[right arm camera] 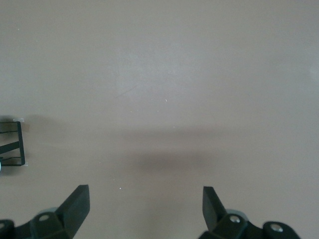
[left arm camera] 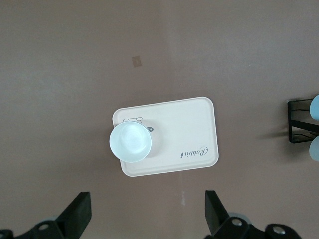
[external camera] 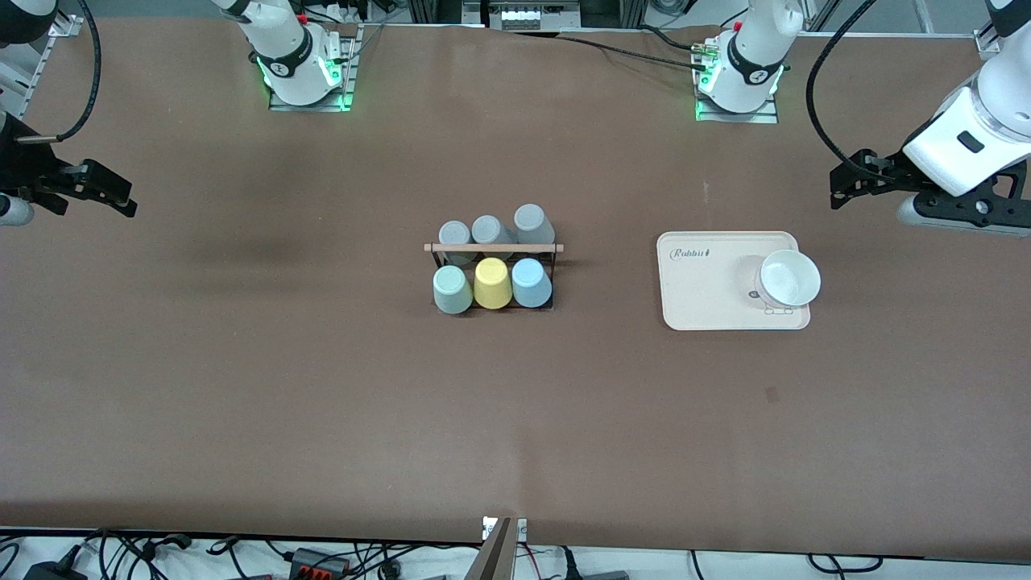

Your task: Hang scattered cups on rack with three cups

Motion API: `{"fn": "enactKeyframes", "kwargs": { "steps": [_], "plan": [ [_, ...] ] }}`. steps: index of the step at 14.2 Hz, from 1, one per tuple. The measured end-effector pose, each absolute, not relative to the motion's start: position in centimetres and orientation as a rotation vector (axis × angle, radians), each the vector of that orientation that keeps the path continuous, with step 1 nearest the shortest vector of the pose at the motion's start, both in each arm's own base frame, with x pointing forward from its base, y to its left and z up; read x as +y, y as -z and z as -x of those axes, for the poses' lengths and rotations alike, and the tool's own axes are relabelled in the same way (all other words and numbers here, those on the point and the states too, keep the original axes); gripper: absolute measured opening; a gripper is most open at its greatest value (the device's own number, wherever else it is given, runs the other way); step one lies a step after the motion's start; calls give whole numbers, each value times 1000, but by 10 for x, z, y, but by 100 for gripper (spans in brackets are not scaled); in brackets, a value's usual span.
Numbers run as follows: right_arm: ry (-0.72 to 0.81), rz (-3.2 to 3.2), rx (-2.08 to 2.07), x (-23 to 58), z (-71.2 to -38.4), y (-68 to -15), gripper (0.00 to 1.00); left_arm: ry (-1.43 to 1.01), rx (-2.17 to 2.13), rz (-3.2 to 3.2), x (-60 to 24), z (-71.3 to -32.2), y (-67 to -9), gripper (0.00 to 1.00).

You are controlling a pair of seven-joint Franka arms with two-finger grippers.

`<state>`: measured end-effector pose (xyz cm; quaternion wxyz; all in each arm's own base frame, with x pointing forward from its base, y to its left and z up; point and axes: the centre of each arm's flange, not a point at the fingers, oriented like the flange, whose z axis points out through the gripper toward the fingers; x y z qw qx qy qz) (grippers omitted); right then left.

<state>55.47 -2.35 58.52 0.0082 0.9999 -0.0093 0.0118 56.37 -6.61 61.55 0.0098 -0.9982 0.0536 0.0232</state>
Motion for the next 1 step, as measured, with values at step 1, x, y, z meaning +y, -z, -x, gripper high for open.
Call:
{"fn": "enactKeyframes", "kwargs": {
  "steps": [1],
  "plan": [
    [-37, -3125, -29, -24, -555, -585, 100, -72, 168, 3117, -66, -564, -615, 100]
  ]
}}
